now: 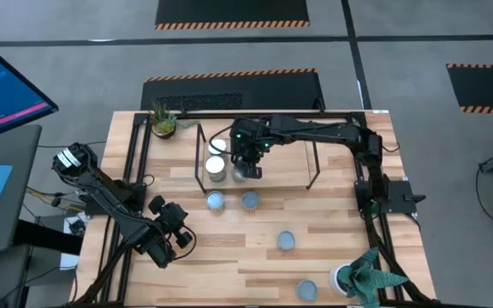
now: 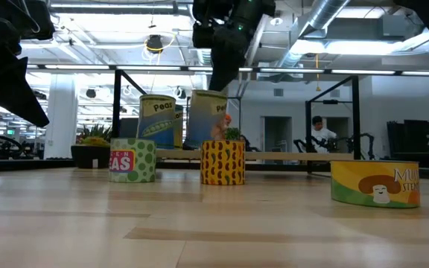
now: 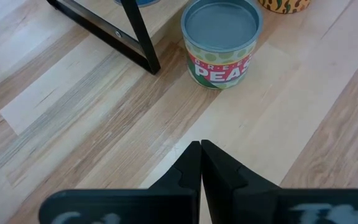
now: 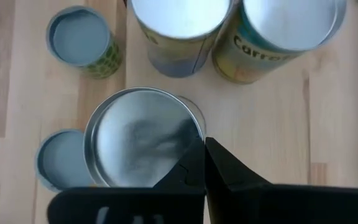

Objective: Pick and place cans onto a shelf
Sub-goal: Put the canned peaches on the shelf

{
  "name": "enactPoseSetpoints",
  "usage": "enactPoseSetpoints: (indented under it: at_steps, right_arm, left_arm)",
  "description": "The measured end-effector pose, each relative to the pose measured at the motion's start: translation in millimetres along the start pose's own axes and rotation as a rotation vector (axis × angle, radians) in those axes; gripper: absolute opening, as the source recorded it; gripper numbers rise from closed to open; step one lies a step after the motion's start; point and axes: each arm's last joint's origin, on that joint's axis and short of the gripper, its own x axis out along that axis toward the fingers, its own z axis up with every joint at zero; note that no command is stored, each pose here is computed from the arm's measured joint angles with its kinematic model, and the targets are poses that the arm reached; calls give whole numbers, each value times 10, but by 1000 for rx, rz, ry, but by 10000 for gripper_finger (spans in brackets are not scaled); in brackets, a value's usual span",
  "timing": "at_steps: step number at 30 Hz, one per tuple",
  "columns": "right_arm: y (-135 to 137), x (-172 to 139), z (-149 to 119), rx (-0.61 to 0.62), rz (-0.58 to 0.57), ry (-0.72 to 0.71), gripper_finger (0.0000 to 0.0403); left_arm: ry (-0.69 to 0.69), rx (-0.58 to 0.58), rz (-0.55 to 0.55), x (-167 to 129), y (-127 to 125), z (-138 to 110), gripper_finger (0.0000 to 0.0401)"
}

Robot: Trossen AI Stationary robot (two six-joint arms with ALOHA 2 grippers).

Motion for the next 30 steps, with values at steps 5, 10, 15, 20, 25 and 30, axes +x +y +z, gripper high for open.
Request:
enactPoseSetpoints:
  at_steps: [5, 10, 15, 20, 25, 30]
  right_arm:
    - [-2, 29, -12, 1, -1, 2, 17]
    - [-11, 28, -7, 2, -3, -5, 34]
    - [-39, 26, -7, 1, -7, -10, 48]
    - [-56, 24, 33, -20, -19, -53, 63]
    - [-72, -7, 49, -19, -28, -58, 73]
    - [-58, -203, 60, -3, -106, 18, 74]
  left_arm:
    - [0, 0, 0, 0, 0, 0, 0]
    - [0, 0, 0, 0, 0, 0, 0]
    - [0, 0, 0, 1, 0, 1, 0]
    - [0, 0, 0, 0, 0, 0, 0]
    - [0, 0, 0, 0, 0, 0, 0]
    - [0, 0, 0, 0, 0, 0, 0]
